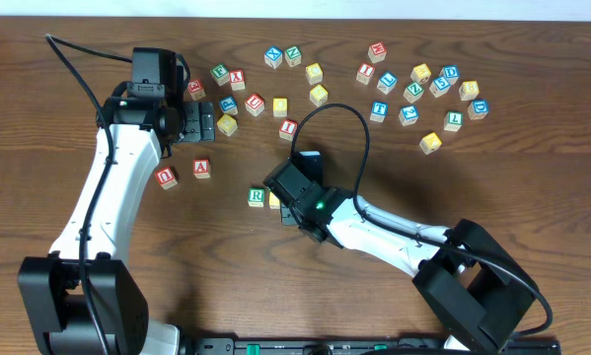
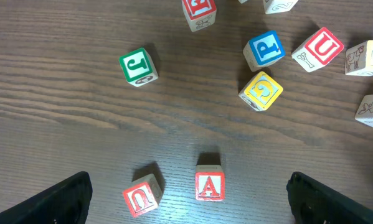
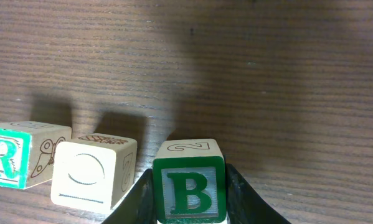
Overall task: Spell out ROBOT
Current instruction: 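Lower the B block onto the table right of the O block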
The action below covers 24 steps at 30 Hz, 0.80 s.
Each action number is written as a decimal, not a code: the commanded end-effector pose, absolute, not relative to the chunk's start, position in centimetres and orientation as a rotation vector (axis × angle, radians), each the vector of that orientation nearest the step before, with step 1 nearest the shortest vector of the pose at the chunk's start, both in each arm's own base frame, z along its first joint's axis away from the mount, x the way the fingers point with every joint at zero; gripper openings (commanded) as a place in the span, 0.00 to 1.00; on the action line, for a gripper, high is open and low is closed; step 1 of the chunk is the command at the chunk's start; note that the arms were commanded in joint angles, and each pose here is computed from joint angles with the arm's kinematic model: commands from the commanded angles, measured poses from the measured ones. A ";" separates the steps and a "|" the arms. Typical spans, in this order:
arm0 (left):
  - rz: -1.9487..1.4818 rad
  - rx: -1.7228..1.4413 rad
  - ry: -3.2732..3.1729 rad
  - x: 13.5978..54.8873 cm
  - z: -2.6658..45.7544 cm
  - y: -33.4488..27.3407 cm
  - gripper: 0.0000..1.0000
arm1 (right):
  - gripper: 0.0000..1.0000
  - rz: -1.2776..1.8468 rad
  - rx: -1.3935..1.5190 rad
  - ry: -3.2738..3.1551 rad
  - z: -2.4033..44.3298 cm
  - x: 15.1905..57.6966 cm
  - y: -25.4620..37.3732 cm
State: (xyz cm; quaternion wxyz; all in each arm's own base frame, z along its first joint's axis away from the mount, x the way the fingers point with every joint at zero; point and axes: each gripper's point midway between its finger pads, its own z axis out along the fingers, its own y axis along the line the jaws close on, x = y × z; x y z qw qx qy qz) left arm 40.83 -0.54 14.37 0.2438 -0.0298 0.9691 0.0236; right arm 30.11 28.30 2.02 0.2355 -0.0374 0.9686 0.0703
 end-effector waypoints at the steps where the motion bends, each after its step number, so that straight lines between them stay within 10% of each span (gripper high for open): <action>1: 0.066 -0.077 2.652 40.8 14.3 -0.4 0.98 | 0.24 0.163 -0.119 2.672 1.1 30.0 27.9; 24: 0.066 -0.077 2.652 40.8 14.3 -0.4 0.98 | 0.42 0.165 -0.120 2.674 1.1 30.0 27.9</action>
